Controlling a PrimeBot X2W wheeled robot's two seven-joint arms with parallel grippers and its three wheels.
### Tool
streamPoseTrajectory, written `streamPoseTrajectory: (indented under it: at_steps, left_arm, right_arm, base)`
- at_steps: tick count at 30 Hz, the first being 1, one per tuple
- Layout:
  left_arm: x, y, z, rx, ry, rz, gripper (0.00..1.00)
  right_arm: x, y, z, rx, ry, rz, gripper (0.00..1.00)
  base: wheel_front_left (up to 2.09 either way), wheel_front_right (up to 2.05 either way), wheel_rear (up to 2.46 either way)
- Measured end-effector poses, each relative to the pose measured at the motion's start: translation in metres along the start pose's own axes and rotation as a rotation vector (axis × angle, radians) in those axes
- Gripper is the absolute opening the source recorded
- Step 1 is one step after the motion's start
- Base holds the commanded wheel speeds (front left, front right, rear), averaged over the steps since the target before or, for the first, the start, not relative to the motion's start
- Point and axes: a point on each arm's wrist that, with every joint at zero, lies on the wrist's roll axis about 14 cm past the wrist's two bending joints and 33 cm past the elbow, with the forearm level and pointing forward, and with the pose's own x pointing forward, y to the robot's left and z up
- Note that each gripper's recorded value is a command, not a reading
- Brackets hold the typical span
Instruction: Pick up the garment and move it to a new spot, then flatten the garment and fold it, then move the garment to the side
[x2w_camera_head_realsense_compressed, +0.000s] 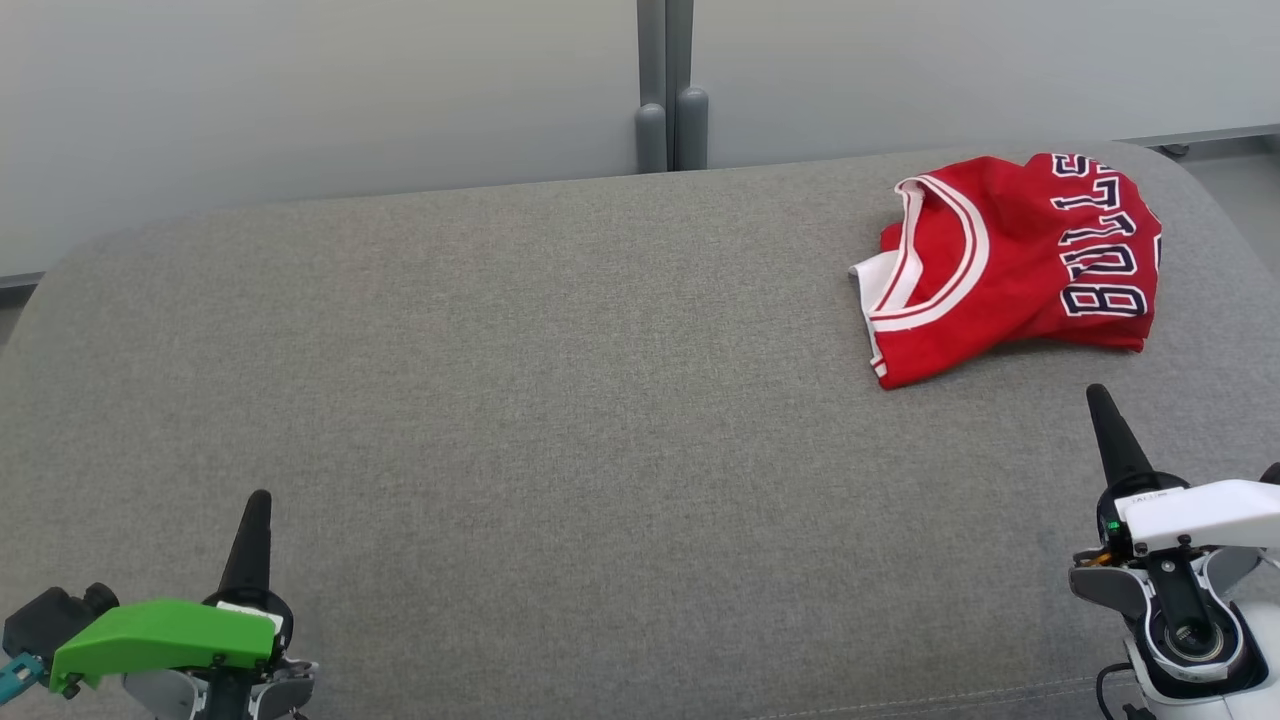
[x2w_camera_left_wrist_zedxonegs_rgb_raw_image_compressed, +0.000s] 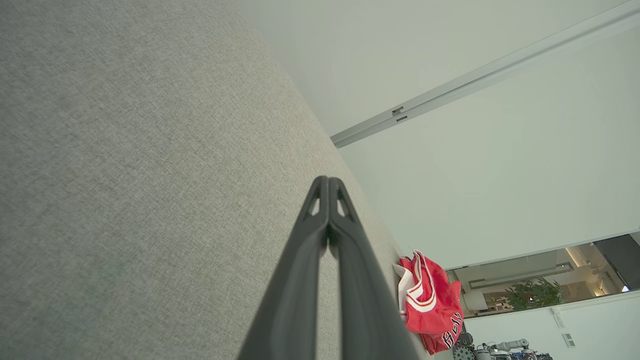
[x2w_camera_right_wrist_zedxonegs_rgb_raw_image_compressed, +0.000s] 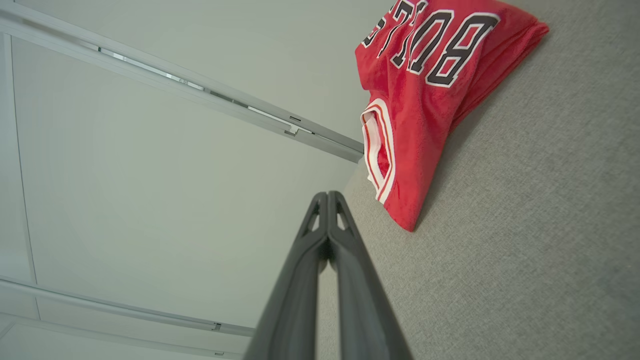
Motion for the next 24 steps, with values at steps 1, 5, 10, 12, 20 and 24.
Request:
streamPoseTrajectory:
  at_steps: [1, 5, 10, 12, 20, 24]
  left_arm:
    - [0.000, 0.000, 0.000, -0.010, -0.001, -0.001, 0.00]
    - [0.003, -0.005, 0.002, -0.061, 0.002, -0.014, 0.00]
    - [0.003, -0.005, 0.004, -0.123, 0.000, -0.016, 0.00]
    - [0.004, -0.006, 0.005, -0.143, 0.002, -0.022, 0.00]
    - [0.005, -0.010, 0.003, -0.242, 0.014, -0.034, 0.00]
    - [0.007, -0.013, 0.007, -0.292, 0.011, -0.045, 0.00]
  right_arm:
    - [0.000, 0.000, 0.000, 0.014, 0.003, -0.002, 0.00]
    - [0.000, -0.001, -0.001, 0.070, 0.008, -0.003, 0.00]
    - [0.001, -0.001, 0.000, 0.141, 0.007, 0.000, 0.00]
    - [0.002, -0.001, 0.001, 0.169, 0.006, 0.000, 0.00]
    - [0.003, -0.001, 0.003, 0.278, 0.001, 0.008, 0.00]
    - [0.003, -0.001, 0.003, 0.339, 0.001, 0.011, 0.00]
  base:
    - [0.00, 0.00, 0.00]
    - [0.00, 0.00, 0.00]
    - [0.00, 0.00, 0.00]
    - [0.00, 0.00, 0.00]
    - [0.00, 0.00, 0.00]
    - [0.00, 0.00, 0.00]
